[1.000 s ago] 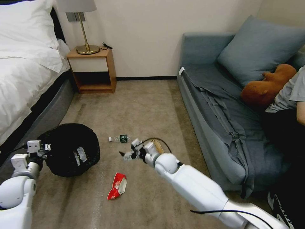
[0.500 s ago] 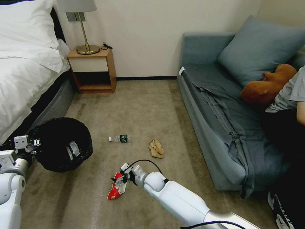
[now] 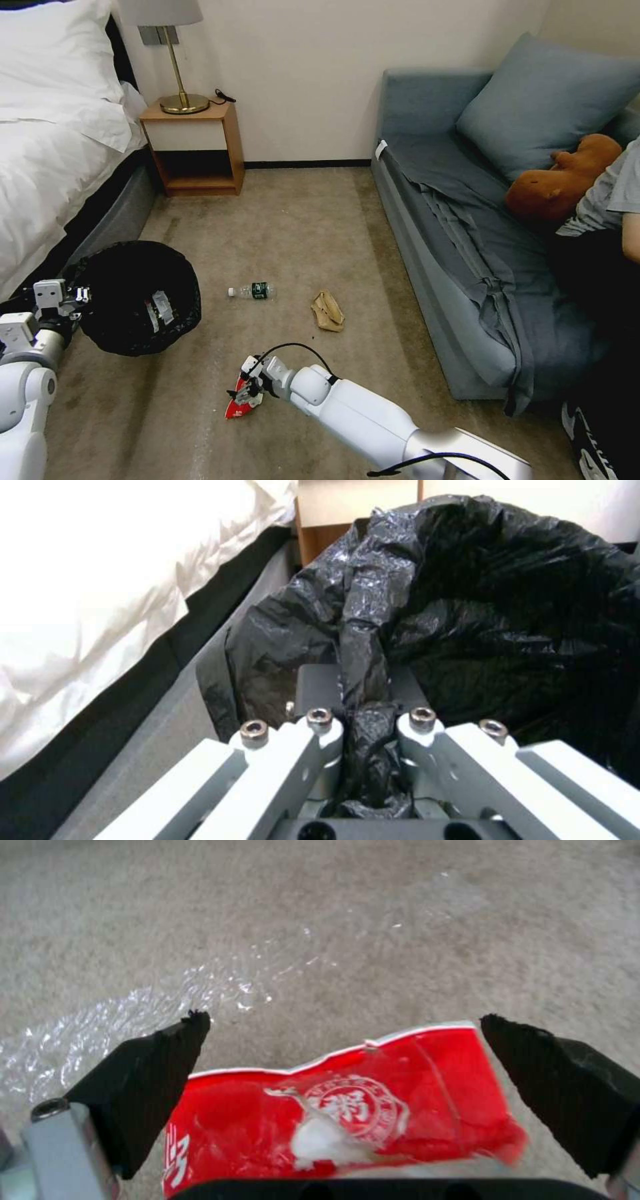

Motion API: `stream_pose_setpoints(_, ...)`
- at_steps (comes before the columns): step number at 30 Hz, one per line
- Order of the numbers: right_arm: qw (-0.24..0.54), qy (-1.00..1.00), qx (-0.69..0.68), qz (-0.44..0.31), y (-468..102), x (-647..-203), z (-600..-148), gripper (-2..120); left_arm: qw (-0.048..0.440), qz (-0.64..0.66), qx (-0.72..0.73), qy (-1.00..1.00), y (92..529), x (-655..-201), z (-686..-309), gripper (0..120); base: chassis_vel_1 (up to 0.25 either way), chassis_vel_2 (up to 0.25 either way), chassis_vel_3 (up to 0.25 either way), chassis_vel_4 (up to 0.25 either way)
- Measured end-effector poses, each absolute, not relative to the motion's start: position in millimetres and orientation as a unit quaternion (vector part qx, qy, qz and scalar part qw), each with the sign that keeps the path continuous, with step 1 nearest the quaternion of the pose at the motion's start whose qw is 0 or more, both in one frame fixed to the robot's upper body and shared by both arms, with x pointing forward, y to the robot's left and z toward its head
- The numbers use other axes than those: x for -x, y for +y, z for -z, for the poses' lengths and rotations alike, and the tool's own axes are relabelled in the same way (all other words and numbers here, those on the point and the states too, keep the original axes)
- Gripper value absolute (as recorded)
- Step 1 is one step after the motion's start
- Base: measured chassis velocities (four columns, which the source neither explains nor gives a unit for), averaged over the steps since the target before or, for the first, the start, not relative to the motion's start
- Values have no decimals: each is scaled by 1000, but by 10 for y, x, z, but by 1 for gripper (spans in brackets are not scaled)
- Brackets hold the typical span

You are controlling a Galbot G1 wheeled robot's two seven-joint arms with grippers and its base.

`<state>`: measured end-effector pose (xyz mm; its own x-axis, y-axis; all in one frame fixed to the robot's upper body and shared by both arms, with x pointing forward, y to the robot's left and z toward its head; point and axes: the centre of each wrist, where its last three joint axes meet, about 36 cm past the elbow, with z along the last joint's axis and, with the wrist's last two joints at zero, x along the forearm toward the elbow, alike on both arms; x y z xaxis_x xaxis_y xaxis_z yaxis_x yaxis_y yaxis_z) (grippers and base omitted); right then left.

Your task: Pick up the trash bin, then pick up the garbage on the floor and place it into the trash bin.

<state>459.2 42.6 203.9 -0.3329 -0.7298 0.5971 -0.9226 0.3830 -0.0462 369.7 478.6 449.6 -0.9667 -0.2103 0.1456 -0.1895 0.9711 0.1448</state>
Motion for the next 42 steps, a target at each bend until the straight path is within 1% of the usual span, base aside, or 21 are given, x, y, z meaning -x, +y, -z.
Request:
stream_pose_setpoints(5,256,-789,-518,-208,359,-4572,-1897,100,80,68,-93,-990,4749,-3654,-4517,4,0,0,0,0)
stream_pose_setpoints(19,268,-787,-513,-213,101,-4604,-1788,100,69,71,-82,-992,4646,-3618,-4568,4,0,0,0,0)
stream_pose_setpoints(22,270,-785,-516,-210,87,-4582,-1772,97,66,72,-80,-992,4611,-3603,-4585,4,0,0,0,0)
stream_pose_setpoints(24,274,-782,-519,-209,67,-4535,-1736,86,62,70,-78,-993,4569,-3586,-4598,4,0,0,0,0)
stream_pose_setpoints(25,274,-782,-519,-209,67,-4535,-1736,86,62,70,-78,-993,4569,-3586,-4598,4,0,0,0,0)
stream_pose_setpoints(27,277,-780,-521,-209,29,-4504,-1701,76,61,68,-78,-993,4543,-3558,-4592,4,0,0,0,0)
stream_pose_setpoints(28,277,-780,-521,-209,29,-4504,-1701,76,61,68,-78,-993,4543,-3558,-4592,4,0,0,0,0)
stream_pose_setpoints(29,277,-779,-521,-209,13,-4498,-1692,73,62,67,-79,-993,4537,-3549,-4586,4,0,0,0,0)
stream_pose_setpoints(30,278,-779,-523,-208,-13,-4492,-1679,66,62,67,-79,-993,4531,-3536,-4575,4,0,0,0,0)
stream_pose_setpoints(31,278,-779,-523,-208,-13,-4492,-1679,66,62,67,-79,-993,4531,-3536,-4575,4,0,0,0,0)
stream_pose_setpoints(34,277,-779,-523,-209,-71,-4498,-1667,50,62,66,-81,-993,4532,-3512,-4553,4,0,0,0,0)
stream_pose_setpoints(35,277,-779,-523,-209,-71,-4498,-1667,50,62,66,-81,-993,4532,-3512,-4553,4,0,0,0,0)
stream_pose_setpoints(37,276,-780,-522,-207,-95,-4515,-1681,39,62,67,-80,-993,4533,-3509,-4551,4,0,0,0,0)
stream_pose_setpoints(38,276,-780,-522,-207,-102,-4524,-1687,36,62,67,-80,-993,4532,-3510,-4553,4,0,0,0,0)
stream_pose_setpoints(39,276,-780,-522,-207,-102,-4524,-1687,36,62,67,-80,-993,4532,-3510,-4553,4,0,0,0,0)
stream_pose_setpoints(40,276,-781,-521,-206,-114,-4536,-1690,29,61,67,-80,-993,4530,-3513,-4560,4,0,0,0,0)
stream_pose_setpoints(41,276,-781,-521,-206,-114,-4536,-1690,29,61,67,-80,-993,4530,-3513,-4560,4,0,0,0,0)
stream_pose_setpoints(42,276,-781,-521,-206,-122,-4544,-1693,24,60,68,-79,-993,4524,-3519,-4568,4,0,0,0,0)
